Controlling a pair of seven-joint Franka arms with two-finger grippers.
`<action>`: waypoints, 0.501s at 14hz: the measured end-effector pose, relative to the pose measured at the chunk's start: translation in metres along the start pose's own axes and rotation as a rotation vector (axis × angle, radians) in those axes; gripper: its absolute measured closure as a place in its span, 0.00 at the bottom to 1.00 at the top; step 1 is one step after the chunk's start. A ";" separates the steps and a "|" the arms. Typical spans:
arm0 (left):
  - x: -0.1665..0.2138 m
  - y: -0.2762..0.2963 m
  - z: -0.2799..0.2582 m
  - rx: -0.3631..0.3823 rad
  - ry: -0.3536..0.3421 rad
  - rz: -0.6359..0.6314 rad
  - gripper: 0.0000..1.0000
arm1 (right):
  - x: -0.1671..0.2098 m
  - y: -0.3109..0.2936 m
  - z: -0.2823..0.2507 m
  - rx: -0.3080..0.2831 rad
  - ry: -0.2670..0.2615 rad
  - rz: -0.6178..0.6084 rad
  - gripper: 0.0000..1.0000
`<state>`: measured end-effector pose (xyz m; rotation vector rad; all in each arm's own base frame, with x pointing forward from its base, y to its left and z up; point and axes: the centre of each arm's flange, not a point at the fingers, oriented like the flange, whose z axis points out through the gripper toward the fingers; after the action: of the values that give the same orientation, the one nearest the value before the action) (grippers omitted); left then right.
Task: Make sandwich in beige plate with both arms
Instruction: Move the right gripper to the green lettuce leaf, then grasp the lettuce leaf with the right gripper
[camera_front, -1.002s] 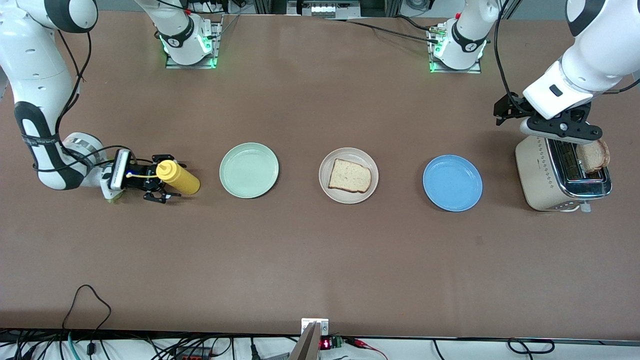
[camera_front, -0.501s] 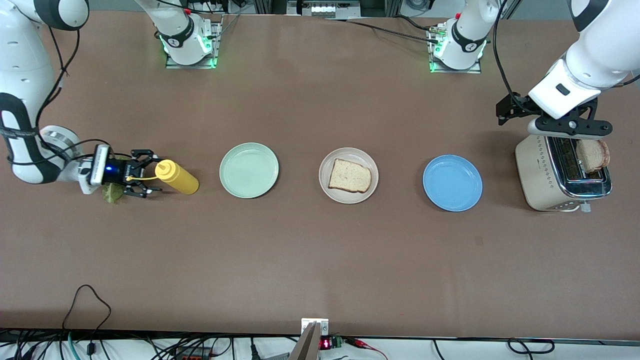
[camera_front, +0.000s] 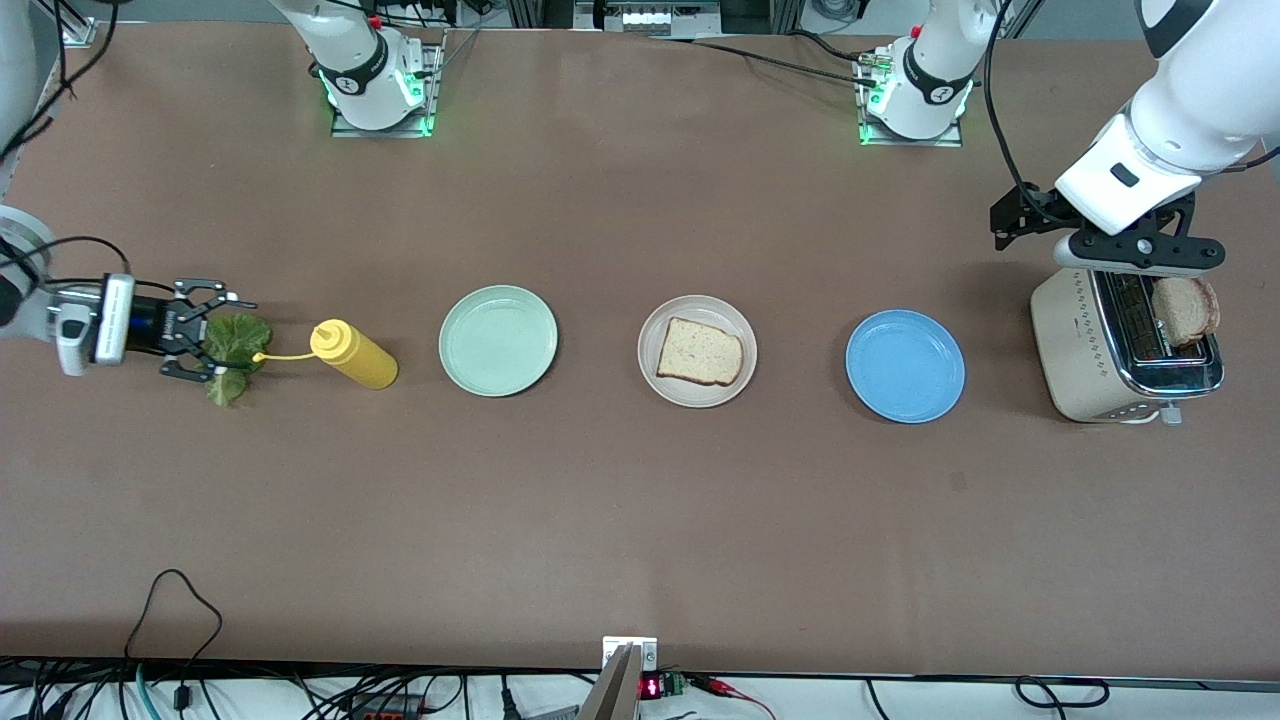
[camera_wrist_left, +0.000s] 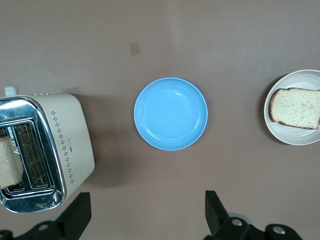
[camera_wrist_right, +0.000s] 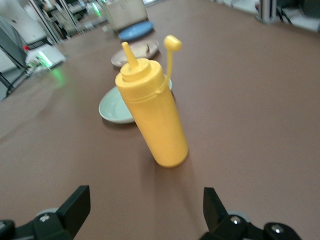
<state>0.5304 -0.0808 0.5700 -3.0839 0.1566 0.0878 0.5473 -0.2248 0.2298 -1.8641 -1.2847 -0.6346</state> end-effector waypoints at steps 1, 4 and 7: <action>0.000 0.001 -0.001 0.000 0.002 0.002 0.00 | 0.009 -0.001 -0.015 -0.033 -0.068 0.041 0.00; 0.000 0.005 -0.005 0.000 0.010 0.006 0.00 | 0.040 -0.001 -0.043 -0.148 -0.265 0.172 0.00; 0.001 0.005 -0.005 0.000 0.011 0.006 0.00 | 0.072 0.004 -0.042 -0.250 -0.434 0.351 0.00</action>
<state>0.5316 -0.0859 0.5747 -3.0844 0.1657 0.0717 0.5788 -0.2208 0.3067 -2.4594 -1.1273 -0.2127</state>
